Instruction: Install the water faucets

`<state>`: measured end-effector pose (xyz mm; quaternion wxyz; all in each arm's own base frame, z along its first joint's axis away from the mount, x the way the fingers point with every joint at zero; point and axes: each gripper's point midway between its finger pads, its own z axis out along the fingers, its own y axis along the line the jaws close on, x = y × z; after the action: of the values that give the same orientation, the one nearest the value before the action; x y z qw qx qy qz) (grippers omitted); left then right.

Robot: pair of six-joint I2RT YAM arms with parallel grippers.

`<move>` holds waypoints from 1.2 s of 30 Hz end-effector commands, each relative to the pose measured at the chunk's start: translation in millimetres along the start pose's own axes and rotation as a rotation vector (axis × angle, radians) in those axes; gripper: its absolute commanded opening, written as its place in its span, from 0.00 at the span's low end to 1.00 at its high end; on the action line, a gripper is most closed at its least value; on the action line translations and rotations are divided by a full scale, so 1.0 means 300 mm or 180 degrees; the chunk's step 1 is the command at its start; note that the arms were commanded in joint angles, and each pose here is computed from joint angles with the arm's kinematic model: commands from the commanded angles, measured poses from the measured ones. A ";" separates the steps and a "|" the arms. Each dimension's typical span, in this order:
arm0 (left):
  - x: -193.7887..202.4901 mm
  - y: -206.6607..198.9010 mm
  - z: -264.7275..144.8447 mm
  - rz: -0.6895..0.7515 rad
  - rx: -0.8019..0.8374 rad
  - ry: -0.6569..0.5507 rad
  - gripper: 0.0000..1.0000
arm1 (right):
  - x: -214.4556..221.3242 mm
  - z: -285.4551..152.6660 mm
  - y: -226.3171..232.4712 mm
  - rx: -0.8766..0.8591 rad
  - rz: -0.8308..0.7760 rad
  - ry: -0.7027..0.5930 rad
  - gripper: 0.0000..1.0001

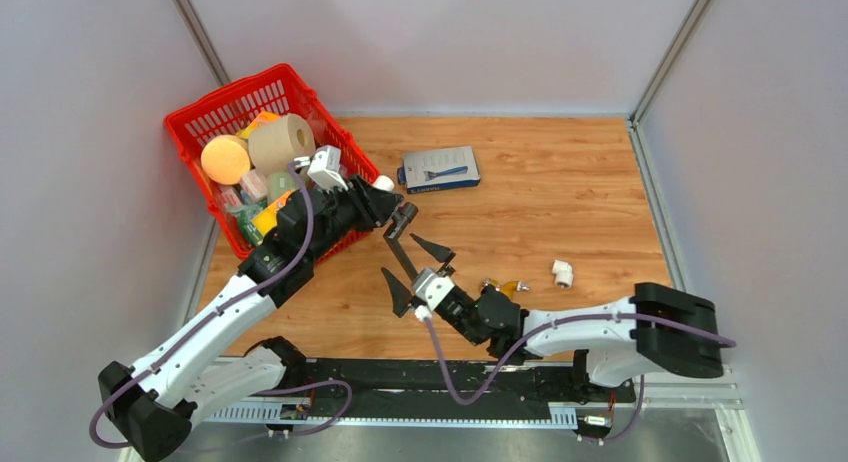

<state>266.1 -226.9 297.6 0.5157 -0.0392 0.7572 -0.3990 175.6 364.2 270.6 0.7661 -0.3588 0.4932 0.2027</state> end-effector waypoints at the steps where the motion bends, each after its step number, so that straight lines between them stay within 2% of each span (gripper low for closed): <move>1: -0.172 -0.146 -0.056 -0.0316 0.0389 -0.0506 0.00 | -0.098 0.044 -0.077 0.0603 -0.0368 -0.0282 0.84; 7: -0.175 -0.145 -0.070 -0.0463 0.0393 -0.0546 0.00 | -0.074 0.061 -0.137 0.1299 -0.0965 -0.0265 0.83; 10: -0.186 -0.141 -0.084 -0.0495 0.0381 -0.0606 0.00 | -0.047 0.088 -0.142 0.1545 -0.1302 -0.0091 0.82; 19: -0.170 -0.154 -0.103 -0.0545 0.0483 -0.0554 0.00 | -0.043 0.122 -0.173 0.1800 -0.1294 0.0065 0.71; 22: -0.158 -0.154 -0.099 -0.0563 0.0499 -0.0511 0.00 | -0.064 0.120 -0.195 0.1867 -0.1314 0.0076 0.55; 25: -0.156 -0.154 -0.100 -0.0484 0.0499 -0.0503 0.00 | -0.091 0.103 -0.211 0.1849 -0.1274 0.0000 0.29; 27: -0.159 -0.153 -0.099 -0.0288 0.0491 -0.0497 0.00 | -0.108 0.091 -0.217 0.1771 -0.1209 -0.0056 0.07; 28: -0.162 -0.158 -0.103 -0.0237 0.0511 -0.0498 0.00 | -0.115 0.085 -0.219 0.1703 -0.1151 -0.0068 0.00; 32: -0.166 -0.168 -0.108 0.0186 0.0581 -0.0496 0.00 | -0.140 0.108 -0.180 0.1029 -0.0839 -0.0039 0.00; 36: -0.149 -0.205 -0.117 0.0699 0.0821 -0.0395 0.00 | -0.210 0.122 -0.140 -0.0008 0.0159 -0.0160 0.00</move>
<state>245.4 -226.3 353.1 0.5526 -0.0203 0.6960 -0.4581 221.6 365.1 280.4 0.7799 -0.3925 0.4866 -0.0296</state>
